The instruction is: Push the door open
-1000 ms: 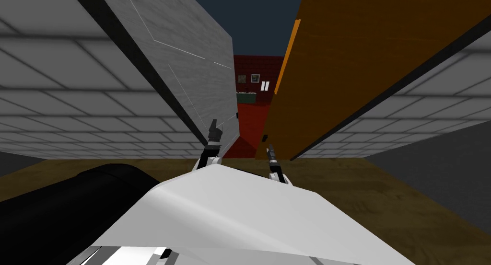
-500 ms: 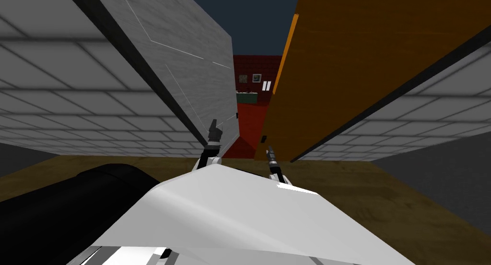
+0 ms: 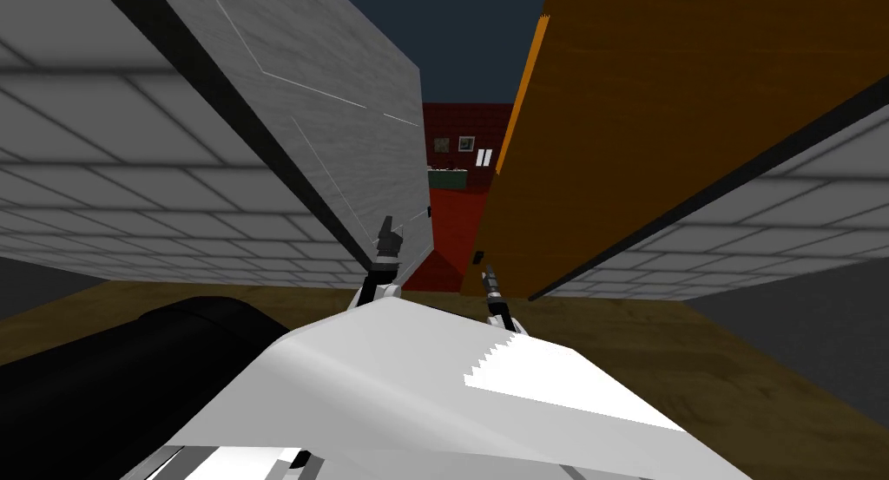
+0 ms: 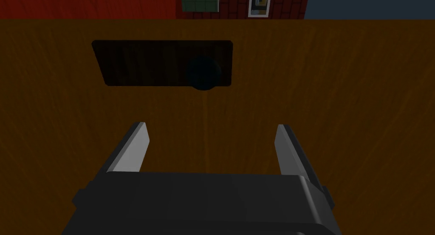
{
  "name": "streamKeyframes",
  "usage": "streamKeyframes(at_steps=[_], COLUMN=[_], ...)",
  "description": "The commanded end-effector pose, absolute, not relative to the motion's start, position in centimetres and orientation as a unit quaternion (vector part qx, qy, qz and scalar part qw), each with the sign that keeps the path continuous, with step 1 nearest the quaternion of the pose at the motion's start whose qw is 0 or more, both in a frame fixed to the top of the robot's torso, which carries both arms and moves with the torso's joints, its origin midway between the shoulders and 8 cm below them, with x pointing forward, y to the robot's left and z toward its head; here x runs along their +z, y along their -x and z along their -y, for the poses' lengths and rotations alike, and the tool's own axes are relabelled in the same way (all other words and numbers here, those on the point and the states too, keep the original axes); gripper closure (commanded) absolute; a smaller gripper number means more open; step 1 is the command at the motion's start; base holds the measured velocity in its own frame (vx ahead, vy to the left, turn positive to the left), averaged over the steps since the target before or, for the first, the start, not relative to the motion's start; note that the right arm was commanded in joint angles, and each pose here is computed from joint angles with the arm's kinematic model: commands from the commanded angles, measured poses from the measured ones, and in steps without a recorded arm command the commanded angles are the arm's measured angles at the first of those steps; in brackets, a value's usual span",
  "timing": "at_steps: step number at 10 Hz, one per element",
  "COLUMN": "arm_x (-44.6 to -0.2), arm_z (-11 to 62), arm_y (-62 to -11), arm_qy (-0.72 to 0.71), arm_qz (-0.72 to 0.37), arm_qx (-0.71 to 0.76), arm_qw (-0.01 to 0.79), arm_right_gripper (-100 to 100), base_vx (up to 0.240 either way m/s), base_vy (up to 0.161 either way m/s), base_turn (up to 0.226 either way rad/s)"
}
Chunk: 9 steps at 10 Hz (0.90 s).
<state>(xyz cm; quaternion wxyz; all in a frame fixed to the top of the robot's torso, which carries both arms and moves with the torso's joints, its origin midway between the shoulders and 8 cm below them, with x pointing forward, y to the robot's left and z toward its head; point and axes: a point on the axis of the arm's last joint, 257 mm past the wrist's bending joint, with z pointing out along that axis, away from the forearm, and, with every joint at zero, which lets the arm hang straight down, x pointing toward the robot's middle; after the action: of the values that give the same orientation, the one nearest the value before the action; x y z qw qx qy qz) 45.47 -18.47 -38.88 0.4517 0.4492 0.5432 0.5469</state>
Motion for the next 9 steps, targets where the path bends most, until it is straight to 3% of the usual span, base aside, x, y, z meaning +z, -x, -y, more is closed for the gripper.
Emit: streamKeyframes(at_steps=[1,6,7,9], arm_x=[-38.94,-39.08,-39.08,-39.08], arm_z=[18.52,18.63,18.63,18.63], arm_y=[-45.50,-45.54,-45.54,-45.54], arm_qy=[-0.451,-0.454,-0.454,-0.454], arm_qz=[-0.542,-0.540,-0.540,-0.540], arm_qx=[0.546,0.544,0.544,0.544], arm_qw=[0.453,0.455,0.455,0.455], arm_right_gripper=[-100,-100,100,100], base_vx=[0.200,0.171,-0.016,-0.027], base_vy=[0.042,0.028,-0.002,-0.004], base_turn=[0.032,0.025,-0.010,0.008])
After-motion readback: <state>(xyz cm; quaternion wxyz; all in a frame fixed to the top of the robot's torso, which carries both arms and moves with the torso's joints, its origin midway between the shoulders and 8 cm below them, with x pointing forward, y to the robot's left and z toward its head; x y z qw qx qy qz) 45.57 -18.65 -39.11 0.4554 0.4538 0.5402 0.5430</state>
